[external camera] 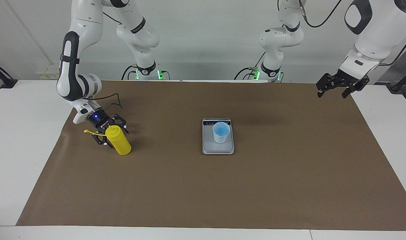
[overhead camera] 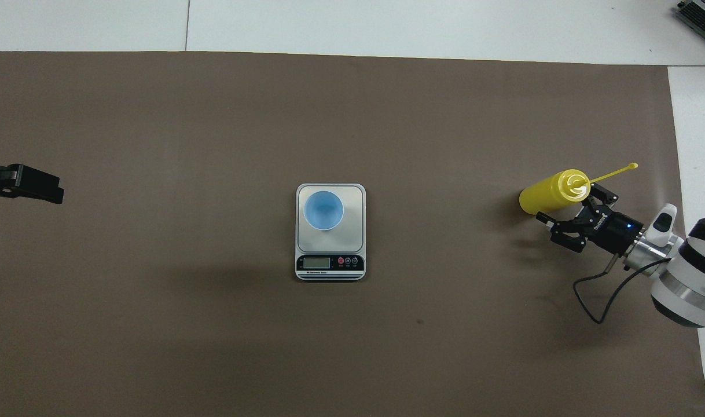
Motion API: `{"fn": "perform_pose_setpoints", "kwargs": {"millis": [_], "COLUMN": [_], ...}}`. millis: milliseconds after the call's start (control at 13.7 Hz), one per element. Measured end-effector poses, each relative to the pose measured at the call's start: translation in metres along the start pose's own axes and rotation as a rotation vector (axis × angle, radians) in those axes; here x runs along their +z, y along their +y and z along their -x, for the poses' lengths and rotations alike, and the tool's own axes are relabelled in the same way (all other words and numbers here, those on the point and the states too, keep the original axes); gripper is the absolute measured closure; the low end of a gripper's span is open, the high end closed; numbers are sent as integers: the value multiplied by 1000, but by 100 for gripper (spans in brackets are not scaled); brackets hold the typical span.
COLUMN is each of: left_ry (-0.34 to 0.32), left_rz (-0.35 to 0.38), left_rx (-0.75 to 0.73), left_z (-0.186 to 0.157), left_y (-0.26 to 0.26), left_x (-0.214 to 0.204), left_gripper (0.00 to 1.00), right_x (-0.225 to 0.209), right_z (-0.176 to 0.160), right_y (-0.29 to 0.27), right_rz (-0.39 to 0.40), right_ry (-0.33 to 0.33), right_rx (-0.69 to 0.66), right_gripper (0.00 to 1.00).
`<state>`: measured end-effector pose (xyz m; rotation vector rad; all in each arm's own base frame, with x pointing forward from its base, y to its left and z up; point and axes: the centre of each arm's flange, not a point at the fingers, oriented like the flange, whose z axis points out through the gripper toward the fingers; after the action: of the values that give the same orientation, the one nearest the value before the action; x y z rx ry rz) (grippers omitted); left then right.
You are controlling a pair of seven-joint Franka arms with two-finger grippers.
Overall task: Pour seasoning into cup on scale with both arms
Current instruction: 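Reach the right gripper to the yellow bottle and grasp it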
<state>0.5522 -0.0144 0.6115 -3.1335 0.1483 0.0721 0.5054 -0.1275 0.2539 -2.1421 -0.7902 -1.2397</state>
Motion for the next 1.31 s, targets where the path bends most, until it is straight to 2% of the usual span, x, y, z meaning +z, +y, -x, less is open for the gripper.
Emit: {"fn": "perform_pose_setpoints", "kwargs": {"millis": [583, 947, 1020, 1166, 1238, 1311], "left_ry": [1, 23, 29, 36, 36, 36], "left_rz": [1, 45, 57, 63, 63, 63], "left_rx": [-11, -12, -16, -18, -18, -17], "left_z": [1, 3, 4, 6, 6, 6], "left_y": [-6, 0, 1, 2, 3, 3], "left_x": [0, -10, -13, -16, -17, -17], "left_gripper": [0, 0, 0, 0, 0, 0], "right_x": [22, 27, 26, 26, 25, 24], "right_z": [-15, -15, -15, -16, -18, -20], "right_y": [-4, -6, -6, -4, -3, -2], "right_rz": [2, 3, 4, 7, 9, 15], "right_ry": [23, 14, 14, 15, 16, 15], "right_rx": [-3, -5, -4, -7, -7, -1], "right_gripper": [0, 0, 7, 33, 40, 42]}}
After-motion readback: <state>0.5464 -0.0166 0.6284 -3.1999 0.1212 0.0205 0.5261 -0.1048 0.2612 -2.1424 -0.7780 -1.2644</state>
